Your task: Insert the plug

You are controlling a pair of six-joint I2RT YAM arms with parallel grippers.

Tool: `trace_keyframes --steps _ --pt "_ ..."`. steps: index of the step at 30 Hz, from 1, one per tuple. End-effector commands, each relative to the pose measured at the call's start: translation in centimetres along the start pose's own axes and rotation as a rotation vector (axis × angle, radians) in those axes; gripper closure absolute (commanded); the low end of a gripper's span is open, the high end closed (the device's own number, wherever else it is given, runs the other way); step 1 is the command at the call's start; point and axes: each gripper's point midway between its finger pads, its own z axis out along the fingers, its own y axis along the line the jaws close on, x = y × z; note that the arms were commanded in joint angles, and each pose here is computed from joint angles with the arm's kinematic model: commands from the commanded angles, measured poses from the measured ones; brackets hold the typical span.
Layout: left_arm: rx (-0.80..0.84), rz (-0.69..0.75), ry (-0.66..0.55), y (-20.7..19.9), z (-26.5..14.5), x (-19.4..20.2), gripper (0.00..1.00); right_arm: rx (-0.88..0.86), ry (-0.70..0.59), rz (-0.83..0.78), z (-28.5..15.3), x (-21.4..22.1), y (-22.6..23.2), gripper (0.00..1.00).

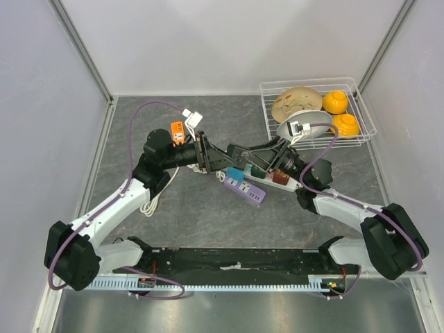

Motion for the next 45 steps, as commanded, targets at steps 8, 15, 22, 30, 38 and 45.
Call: trace_keyframes --steps 8,15,22,30,38,45 --pt "-0.292 0.086 -0.015 4.4 -3.6 -1.8 0.98 0.242 0.106 -0.216 0.3 0.0 -3.6 0.09" --pt "-0.874 0.295 -0.053 11.1 -11.0 -5.9 0.98 0.432 0.165 -0.418 1.2 -1.7 -6.5 0.02" --pt "-1.501 0.364 -0.232 14.9 -22.2 -9.0 0.98 0.553 0.435 -0.546 4.4 6.2 -11.1 0.04" --pt "-1.816 0.252 -0.431 15.3 -32.0 -9.4 0.98 0.517 0.678 -0.597 11.0 18.2 -15.7 0.07" --pt "-1.878 0.218 -0.497 14.8 -34.5 -9.5 0.98 0.458 0.74 -0.775 16.1 25.6 -18.8 0.05" --pt "-1.884 0.211 -0.489 15.0 -34.7 -9.3 0.98 0.447 0.759 -0.874 18.0 28.4 -22.4 0.03"
